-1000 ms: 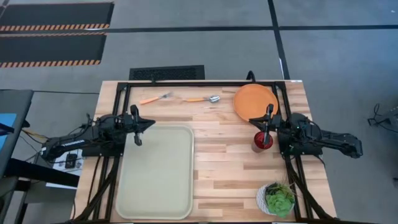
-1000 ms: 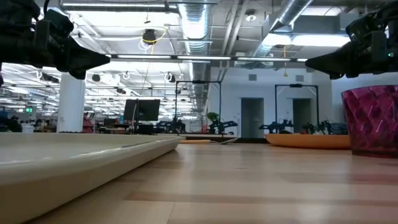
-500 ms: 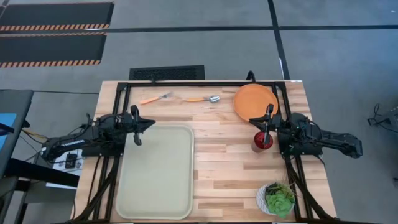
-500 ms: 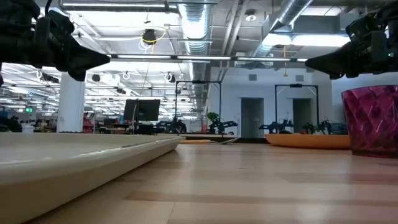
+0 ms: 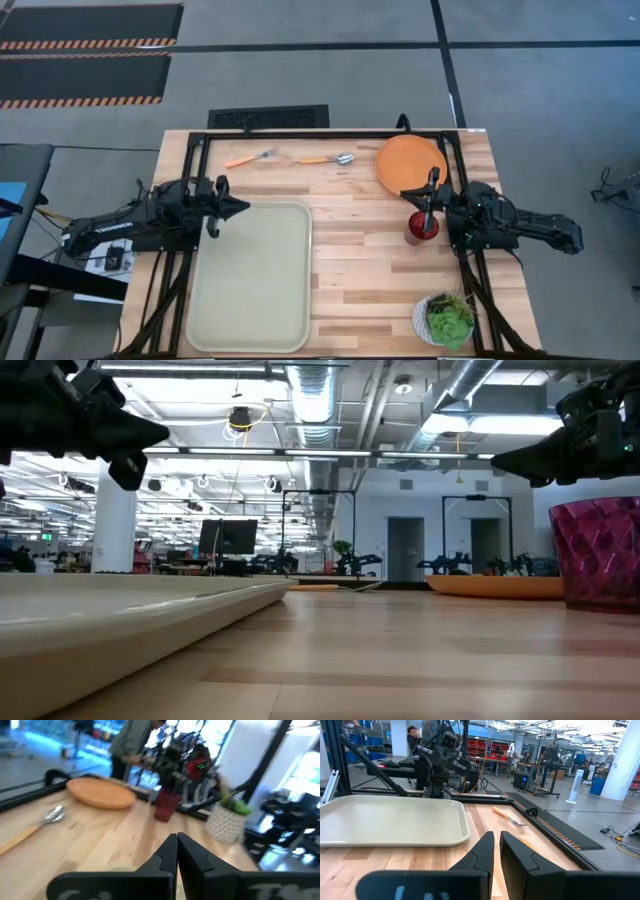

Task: Pick and place plate/cup/fork/spoon on tray
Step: Move the gray serving tray to the center of the table

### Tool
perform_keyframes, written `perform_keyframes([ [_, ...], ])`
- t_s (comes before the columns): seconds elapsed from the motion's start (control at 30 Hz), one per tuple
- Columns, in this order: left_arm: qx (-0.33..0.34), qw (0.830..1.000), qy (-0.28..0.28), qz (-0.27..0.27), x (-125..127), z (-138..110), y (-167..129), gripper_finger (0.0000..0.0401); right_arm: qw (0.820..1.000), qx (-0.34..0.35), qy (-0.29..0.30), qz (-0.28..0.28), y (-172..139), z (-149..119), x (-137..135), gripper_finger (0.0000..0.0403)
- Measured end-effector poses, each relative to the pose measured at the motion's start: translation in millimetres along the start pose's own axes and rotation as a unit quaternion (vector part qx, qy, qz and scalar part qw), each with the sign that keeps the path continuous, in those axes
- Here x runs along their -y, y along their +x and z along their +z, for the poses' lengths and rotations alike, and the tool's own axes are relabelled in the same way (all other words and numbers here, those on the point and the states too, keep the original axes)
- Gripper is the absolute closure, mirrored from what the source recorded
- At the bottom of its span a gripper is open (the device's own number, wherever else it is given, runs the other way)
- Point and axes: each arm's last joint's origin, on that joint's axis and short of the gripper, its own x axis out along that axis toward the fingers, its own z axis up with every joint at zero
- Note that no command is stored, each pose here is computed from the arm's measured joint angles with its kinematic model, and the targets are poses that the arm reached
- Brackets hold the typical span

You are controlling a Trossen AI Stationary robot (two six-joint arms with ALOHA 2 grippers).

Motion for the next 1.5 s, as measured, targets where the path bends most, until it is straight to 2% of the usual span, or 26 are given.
perform_keyframes([
  [0.1,-0.039,0.998,0.046,0.012,3,12,5,0.0401,1.000,0.000,0.000,0.000,0,0,0,0.0347],
  [0.3,-0.158,0.983,0.083,0.039,5,40,29,0.0401,1.000,0.000,0.000,0.000,0,0,0,0.0347],
  [0.4,-0.230,0.967,0.102,0.039,4,48,43,0.0401,1.000,0.000,0.000,0.000,0,0,0,0.0347],
  [0.57,-0.347,0.930,0.111,0.045,-3,53,64,0.0401,1.000,0.000,0.000,0.000,0,0,0,0.0347],
  [0.67,-0.404,0.908,0.097,0.054,-9,52,75,0.0401,1.000,0.000,0.000,0.000,0,0,0,0.0347],
  [0.83,-0.464,0.880,0.079,0.063,-19,48,89,0.0401,1.000,0.000,0.000,0.000,0,0,0,0.0347],
  [1.0,-0.482,0.868,0.082,0.090,-28,49,102,0.0398,1.000,0.000,0.000,0.000,0,0,0,0.0347],
  [1.13,-0.486,0.863,0.083,0.108,-37,53,113,0.0370,1.000,0.000,0.000,0.000,0,0,0,0.0347],
  [1.33,-0.515,0.846,0.067,0.120,-54,46,130,0.0292,1.000,0.000,0.000,0.000,0,0,0,0.0347],
  [1.4,-0.534,0.834,0.076,0.116,-61,39,134,0.0266,1.000,0.000,0.000,0.000,0,0,0,0.0347],
  [1.5,-0.573,0.805,0.088,0.126,-70,27,135,0.0236,1.000,0.000,0.000,0.000,0,0,0,0.0347],
])
